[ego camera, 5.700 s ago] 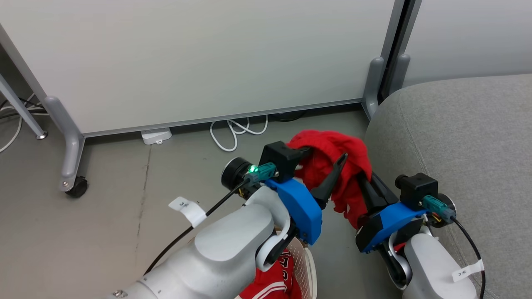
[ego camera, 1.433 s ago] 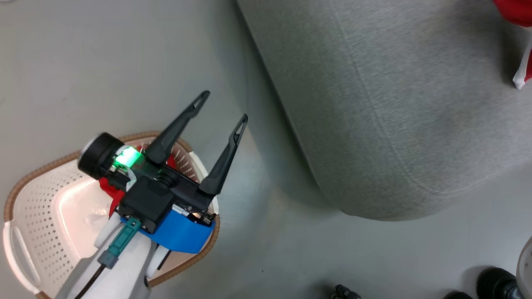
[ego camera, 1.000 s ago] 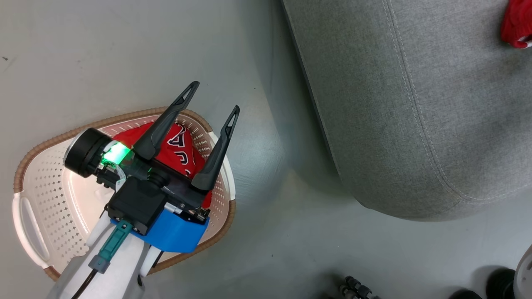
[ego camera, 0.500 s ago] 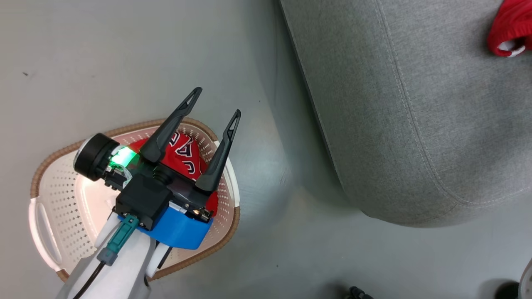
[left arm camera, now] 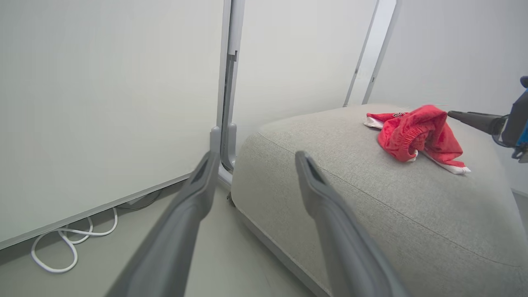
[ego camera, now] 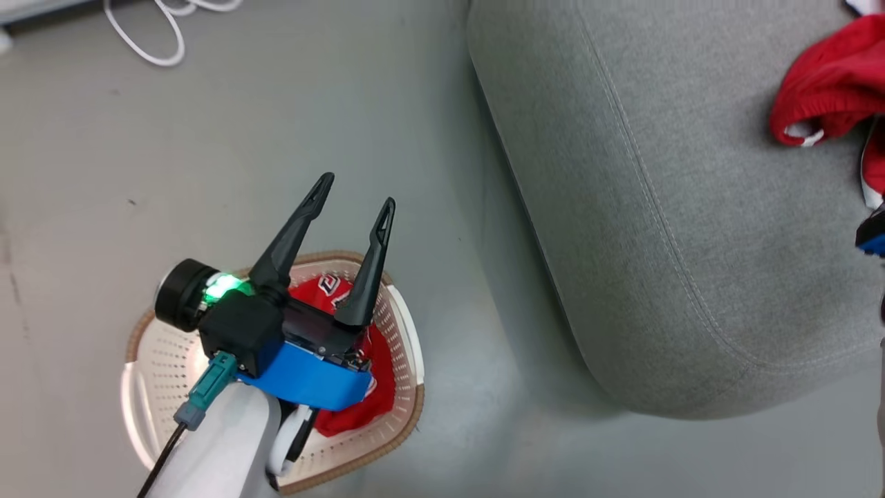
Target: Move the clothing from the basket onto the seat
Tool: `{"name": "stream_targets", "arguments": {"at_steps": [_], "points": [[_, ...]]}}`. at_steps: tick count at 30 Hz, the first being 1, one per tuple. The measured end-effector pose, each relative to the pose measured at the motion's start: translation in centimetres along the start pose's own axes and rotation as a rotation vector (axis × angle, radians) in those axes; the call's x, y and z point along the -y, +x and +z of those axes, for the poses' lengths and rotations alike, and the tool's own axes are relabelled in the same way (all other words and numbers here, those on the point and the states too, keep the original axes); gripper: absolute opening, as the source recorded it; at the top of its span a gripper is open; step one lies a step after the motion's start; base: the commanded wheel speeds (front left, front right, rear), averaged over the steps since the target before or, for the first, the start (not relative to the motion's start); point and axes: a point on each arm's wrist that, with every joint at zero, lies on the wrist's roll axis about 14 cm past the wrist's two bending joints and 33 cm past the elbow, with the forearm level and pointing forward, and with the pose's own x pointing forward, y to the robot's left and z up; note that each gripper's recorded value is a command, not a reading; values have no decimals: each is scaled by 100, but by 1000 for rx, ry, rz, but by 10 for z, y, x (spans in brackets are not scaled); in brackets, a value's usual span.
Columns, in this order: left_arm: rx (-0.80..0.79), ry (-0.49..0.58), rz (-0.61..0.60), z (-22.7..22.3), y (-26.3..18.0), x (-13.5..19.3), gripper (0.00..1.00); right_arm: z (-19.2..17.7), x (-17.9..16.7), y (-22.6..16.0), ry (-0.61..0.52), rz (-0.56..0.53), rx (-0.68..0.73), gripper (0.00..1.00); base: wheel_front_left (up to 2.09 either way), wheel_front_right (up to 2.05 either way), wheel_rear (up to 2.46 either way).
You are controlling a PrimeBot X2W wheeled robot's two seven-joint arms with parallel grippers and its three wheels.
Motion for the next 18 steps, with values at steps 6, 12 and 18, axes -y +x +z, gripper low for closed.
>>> {"name": "stream_targets", "arguments": {"at_steps": [6, 12, 18], "points": [[15, 6, 60, 20, -12, 0, 100, 8, -21, -20, 31, 74, 37, 100, 0, 0, 0], [27, 13, 137, 37, -35, -1, 100, 16, -46, -48, 102, 153, 81, 100, 0, 0, 0], [40, 27, 238, 51, -67, -7, 100, 29, -65, -77, 144, 234, 120, 100, 0, 0, 0]]}}
